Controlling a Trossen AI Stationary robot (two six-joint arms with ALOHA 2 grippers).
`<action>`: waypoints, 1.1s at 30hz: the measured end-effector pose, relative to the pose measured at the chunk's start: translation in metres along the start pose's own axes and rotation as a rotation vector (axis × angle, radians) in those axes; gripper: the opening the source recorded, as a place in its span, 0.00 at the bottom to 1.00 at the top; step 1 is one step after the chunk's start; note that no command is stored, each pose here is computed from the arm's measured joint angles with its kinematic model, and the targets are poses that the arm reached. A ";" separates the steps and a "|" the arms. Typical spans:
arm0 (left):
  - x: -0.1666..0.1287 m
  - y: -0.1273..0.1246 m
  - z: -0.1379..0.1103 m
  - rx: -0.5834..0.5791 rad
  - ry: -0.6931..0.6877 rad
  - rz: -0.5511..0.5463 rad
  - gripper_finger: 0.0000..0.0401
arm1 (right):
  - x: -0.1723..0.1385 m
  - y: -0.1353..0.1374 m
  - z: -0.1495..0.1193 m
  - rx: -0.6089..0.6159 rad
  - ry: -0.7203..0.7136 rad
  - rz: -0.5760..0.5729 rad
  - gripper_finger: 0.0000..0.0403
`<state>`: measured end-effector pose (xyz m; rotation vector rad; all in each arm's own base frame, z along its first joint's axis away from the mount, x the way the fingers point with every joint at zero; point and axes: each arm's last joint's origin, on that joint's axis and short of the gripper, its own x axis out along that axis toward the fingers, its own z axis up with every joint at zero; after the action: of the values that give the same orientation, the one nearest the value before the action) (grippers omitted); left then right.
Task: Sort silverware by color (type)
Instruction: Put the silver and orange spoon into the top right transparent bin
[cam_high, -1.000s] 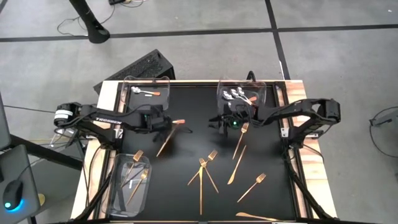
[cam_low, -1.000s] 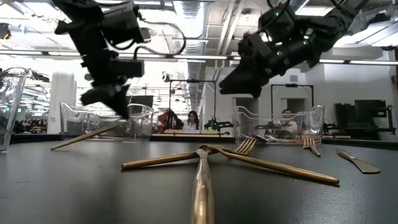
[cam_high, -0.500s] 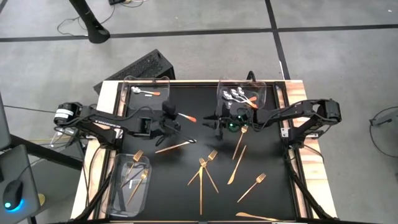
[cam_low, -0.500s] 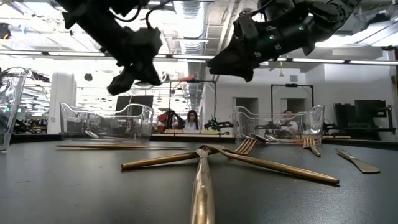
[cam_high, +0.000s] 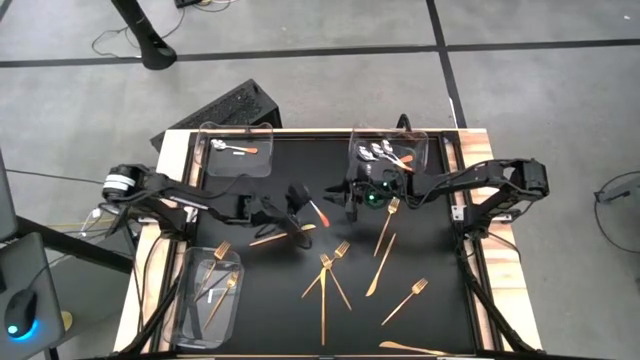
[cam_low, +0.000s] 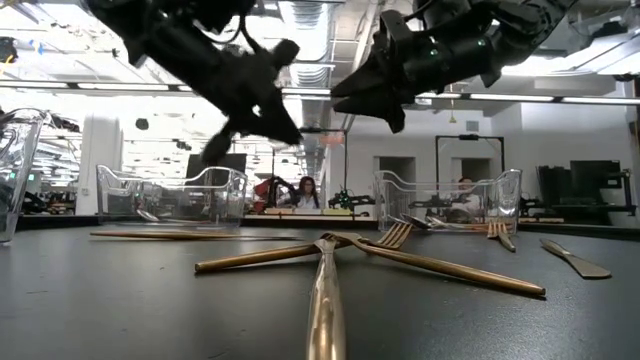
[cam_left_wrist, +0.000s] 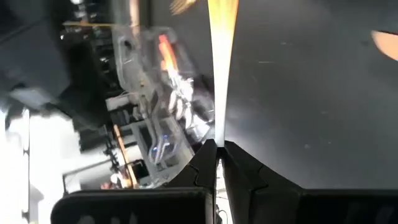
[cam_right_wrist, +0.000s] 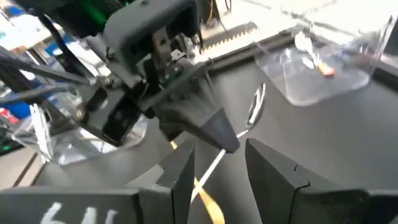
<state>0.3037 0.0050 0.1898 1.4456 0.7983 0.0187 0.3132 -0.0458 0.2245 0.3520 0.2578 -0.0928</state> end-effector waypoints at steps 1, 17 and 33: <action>0.004 0.000 0.002 0.019 0.011 -0.004 0.00 | 0.000 0.001 -0.002 0.013 0.016 -0.002 0.41; 0.022 0.026 0.017 0.095 0.012 0.030 0.00 | 0.024 -0.003 -0.041 0.105 0.225 -0.016 0.41; 0.022 0.022 0.017 0.091 -0.004 -0.018 0.00 | 0.025 -0.014 -0.029 0.117 0.211 -0.018 0.18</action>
<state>0.3381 0.0044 0.1971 1.5240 0.8175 -0.0348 0.3285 -0.0499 0.1874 0.4769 0.4651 -0.0886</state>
